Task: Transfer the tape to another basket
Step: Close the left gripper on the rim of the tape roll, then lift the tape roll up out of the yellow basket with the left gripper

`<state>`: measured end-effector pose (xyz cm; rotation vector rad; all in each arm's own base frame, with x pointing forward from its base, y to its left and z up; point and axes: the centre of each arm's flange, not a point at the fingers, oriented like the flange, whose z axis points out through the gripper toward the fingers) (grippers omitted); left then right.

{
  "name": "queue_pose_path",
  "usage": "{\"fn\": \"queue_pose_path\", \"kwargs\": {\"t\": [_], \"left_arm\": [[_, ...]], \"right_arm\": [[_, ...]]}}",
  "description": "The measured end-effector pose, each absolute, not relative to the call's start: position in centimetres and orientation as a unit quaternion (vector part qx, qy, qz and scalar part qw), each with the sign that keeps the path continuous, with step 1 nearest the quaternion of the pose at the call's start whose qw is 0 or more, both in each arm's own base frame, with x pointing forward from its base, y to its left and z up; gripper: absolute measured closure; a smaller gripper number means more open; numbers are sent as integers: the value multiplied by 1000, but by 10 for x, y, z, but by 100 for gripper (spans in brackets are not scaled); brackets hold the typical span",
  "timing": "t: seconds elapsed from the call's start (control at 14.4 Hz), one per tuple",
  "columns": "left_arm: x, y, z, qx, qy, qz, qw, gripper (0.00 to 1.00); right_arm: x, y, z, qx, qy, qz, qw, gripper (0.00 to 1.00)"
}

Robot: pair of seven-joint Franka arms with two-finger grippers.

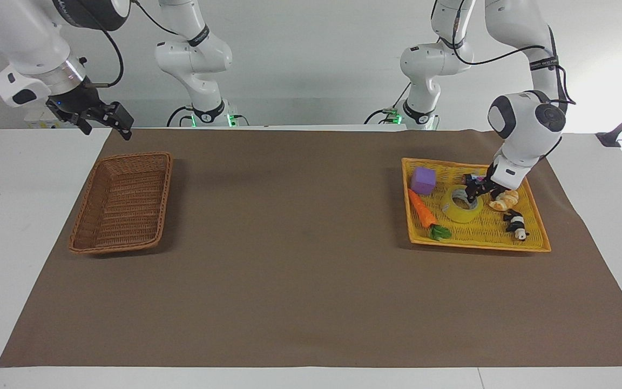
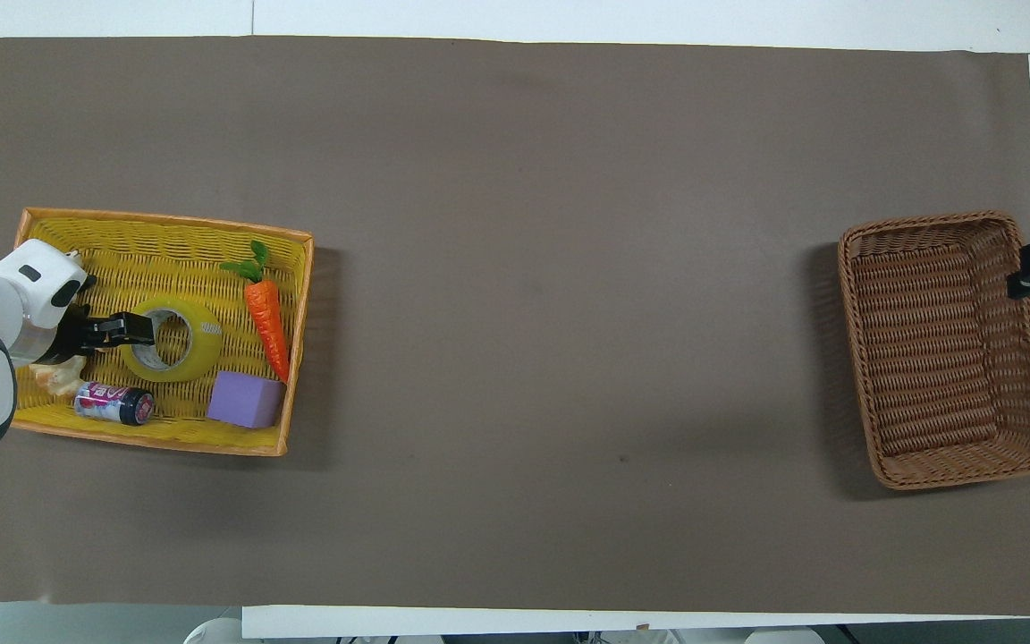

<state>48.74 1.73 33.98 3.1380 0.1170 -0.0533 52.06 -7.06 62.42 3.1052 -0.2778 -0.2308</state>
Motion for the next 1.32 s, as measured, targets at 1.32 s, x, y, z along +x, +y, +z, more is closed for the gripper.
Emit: {"fn": "queue_pose_path", "kwargs": {"t": [1.32], "left_arm": [[477, 2, 306, 999, 22, -31, 0, 68]], "right_arm": [[521, -71, 624, 993, -89, -74, 8, 0]]}}
